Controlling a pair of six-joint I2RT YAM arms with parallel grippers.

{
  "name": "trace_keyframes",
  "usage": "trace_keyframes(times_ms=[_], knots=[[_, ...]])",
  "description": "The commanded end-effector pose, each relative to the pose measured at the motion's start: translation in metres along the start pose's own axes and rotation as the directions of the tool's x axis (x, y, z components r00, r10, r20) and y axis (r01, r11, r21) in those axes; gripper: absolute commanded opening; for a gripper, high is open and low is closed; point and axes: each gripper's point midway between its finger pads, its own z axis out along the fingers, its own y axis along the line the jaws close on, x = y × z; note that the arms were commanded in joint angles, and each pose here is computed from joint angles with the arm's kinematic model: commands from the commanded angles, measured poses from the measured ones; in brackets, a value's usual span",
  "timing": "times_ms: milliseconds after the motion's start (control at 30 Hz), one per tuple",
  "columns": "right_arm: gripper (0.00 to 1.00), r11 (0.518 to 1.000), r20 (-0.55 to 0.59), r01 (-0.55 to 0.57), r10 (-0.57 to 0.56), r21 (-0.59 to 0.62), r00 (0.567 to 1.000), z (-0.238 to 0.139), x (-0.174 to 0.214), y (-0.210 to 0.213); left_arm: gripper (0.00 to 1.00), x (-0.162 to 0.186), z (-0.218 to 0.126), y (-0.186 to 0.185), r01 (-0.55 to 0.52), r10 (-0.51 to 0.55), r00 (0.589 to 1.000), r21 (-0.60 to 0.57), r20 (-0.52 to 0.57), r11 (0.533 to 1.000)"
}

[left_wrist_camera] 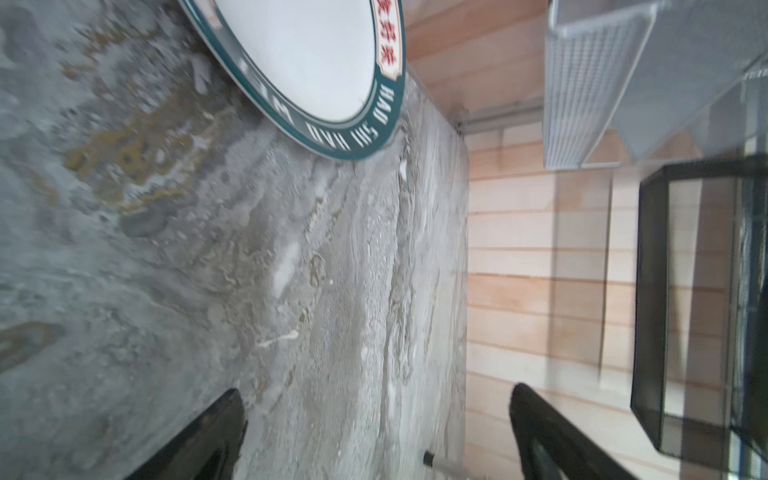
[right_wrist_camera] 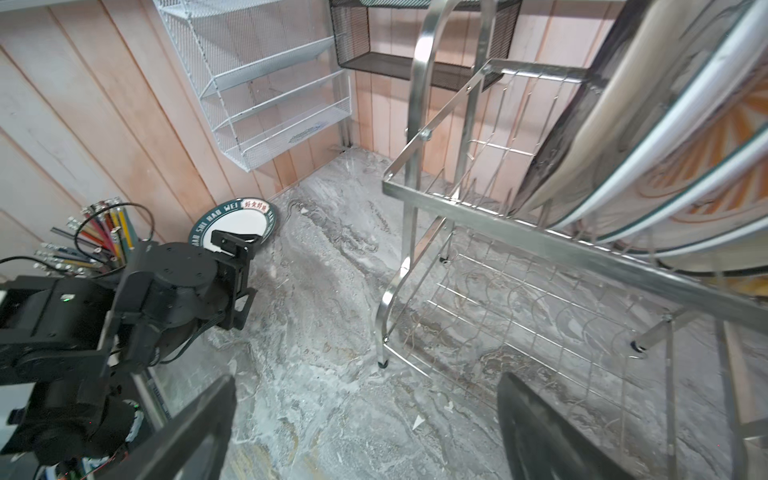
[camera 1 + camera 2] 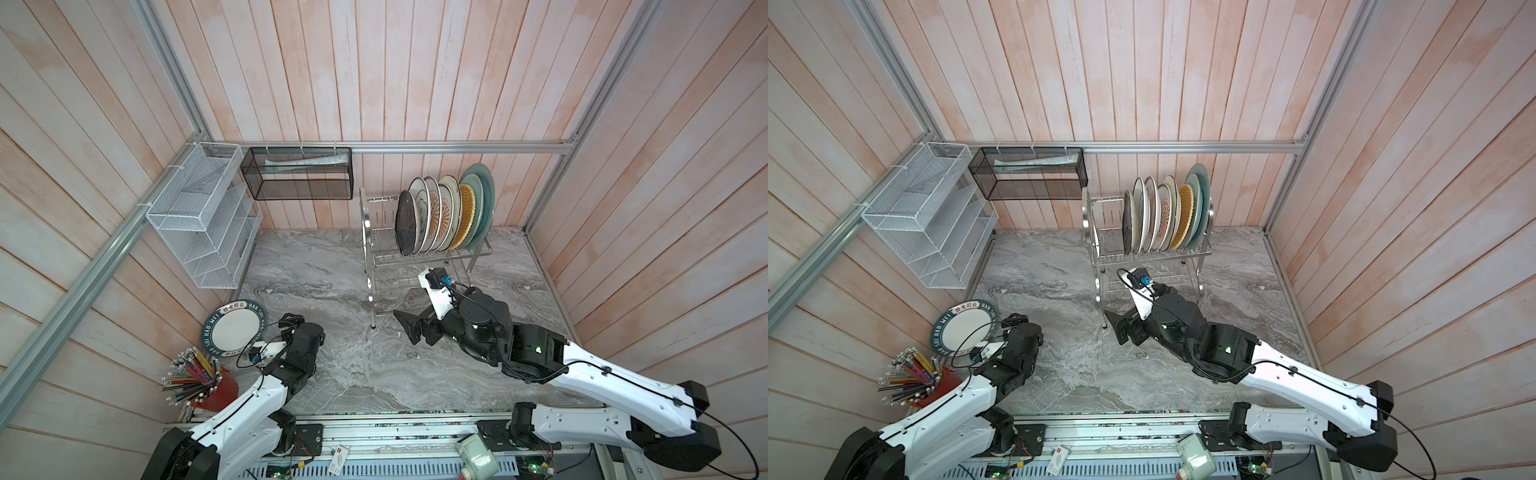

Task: Load the plates into the dish rack
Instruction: 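Open the right gripper and withdraw while the left gripper reaches the white plate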

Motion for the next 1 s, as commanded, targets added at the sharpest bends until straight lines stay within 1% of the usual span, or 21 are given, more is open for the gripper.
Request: trace_keyframes(times_ms=[0, 67, 200, 267, 400, 500, 633, 733, 833, 967], knots=[[0.98, 0.999, -0.031, -0.024, 0.023, -0.043, 0.999, 0.004, 0.013, 0.011, 1.00, -0.032, 0.007, 0.012, 0.127, -0.128, 0.981, 0.013, 0.149, 0.992], [0.98, 0.998, -0.051, -0.031, 0.028, -0.053, 0.998, 0.006, 0.020, 0.013, 1.00, -0.039, 0.013, 0.020, 0.175, -0.174, 0.970, 0.008, 0.169, 0.984], [0.98, 0.998, -0.088, -0.038, 0.033, -0.057, 0.996, 0.011, 0.030, 0.015, 0.99, -0.057, 0.020, 0.025, 0.176, -0.174, 0.954, 0.015, 0.242, 0.984], [0.98, 0.997, -0.104, -0.039, 0.033, -0.059, 0.994, 0.013, 0.034, 0.016, 0.97, -0.061, 0.023, 0.032, 0.211, -0.207, 0.943, 0.016, 0.261, 0.977], [0.98, 0.998, -0.134, -0.035, 0.027, -0.060, 0.991, 0.019, 0.037, 0.020, 0.97, -0.071, 0.031, 0.045, 0.235, -0.223, 0.921, -0.001, 0.319, 0.972], [0.98, 0.997, -0.151, -0.041, 0.030, -0.067, 0.988, 0.022, 0.037, 0.023, 0.97, -0.077, 0.037, 0.051, 0.250, -0.232, 0.908, -0.005, 0.350, 0.968], [0.98, 0.997, -0.182, -0.041, 0.029, -0.066, 0.983, 0.027, 0.042, 0.026, 0.96, -0.086, 0.044, 0.066, 0.295, -0.266, 0.884, -0.017, 0.384, 0.955], [0.98, 0.997, -0.207, -0.042, 0.028, -0.065, 0.978, 0.033, 0.046, 0.028, 0.95, -0.091, 0.048, 0.074, 0.305, -0.266, 0.875, -0.035, 0.405, 0.952], [0.98, 0.996, -0.218, -0.050, 0.032, -0.074, 0.975, 0.038, 0.046, 0.034, 0.92, -0.097, 0.054, 0.085, 0.340, -0.290, 0.860, -0.048, 0.419, 0.939], [0.98, 0.995, -0.218, -0.059, 0.040, -0.081, 0.975, 0.045, 0.044, 0.039, 0.85, -0.101, 0.062, 0.096, 0.376, -0.311, 0.850, -0.076, 0.426, 0.923]])
